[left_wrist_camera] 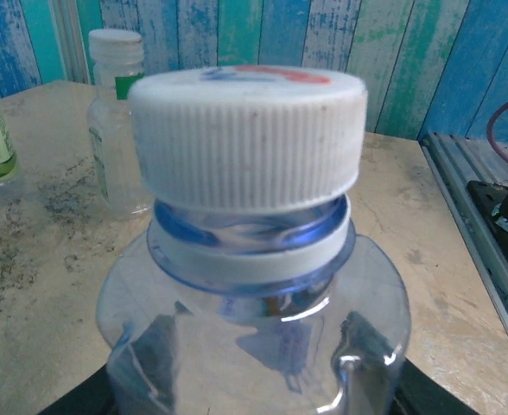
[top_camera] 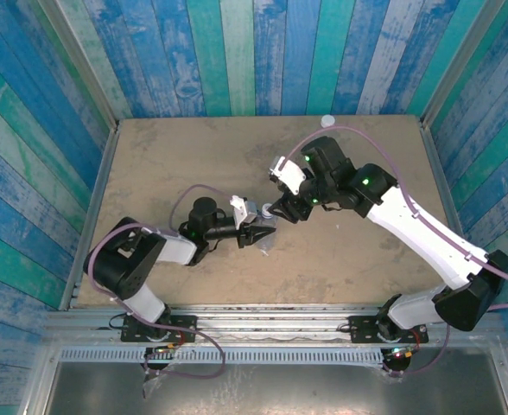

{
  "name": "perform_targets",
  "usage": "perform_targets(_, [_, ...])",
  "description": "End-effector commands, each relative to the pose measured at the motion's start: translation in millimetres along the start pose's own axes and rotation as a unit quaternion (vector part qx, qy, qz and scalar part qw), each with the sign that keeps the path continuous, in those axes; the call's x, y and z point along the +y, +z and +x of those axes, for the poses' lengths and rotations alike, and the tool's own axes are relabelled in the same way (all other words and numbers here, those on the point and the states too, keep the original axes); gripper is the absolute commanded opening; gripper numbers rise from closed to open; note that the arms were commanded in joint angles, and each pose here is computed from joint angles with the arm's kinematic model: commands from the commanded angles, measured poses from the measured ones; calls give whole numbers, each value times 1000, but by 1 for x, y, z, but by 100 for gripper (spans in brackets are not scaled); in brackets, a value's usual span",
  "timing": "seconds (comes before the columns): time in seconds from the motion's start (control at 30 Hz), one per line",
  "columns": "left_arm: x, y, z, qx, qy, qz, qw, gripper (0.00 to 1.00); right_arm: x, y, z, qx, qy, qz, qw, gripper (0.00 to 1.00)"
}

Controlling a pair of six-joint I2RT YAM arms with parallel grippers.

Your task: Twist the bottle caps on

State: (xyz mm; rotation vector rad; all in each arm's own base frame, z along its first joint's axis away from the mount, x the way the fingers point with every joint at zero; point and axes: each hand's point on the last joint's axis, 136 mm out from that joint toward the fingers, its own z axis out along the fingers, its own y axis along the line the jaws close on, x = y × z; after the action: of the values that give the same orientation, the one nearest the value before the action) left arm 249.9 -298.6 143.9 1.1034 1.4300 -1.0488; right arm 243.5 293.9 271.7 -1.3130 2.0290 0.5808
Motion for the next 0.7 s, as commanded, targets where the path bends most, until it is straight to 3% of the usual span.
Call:
perform_targets(0.0, [-8,-3,-27,-15,34,18,999,47,15,-3,2,-15,-81,-49,995,69])
perform_targets(0.33, [-20,-6,-40,-15,52,40,998,47,21,6,2,-1,-131,-106,986,59])
perform_targets(0.67, [-23,-9,-50,-19,63,42,997,48,15,22,12,30,-118,-120,985,51])
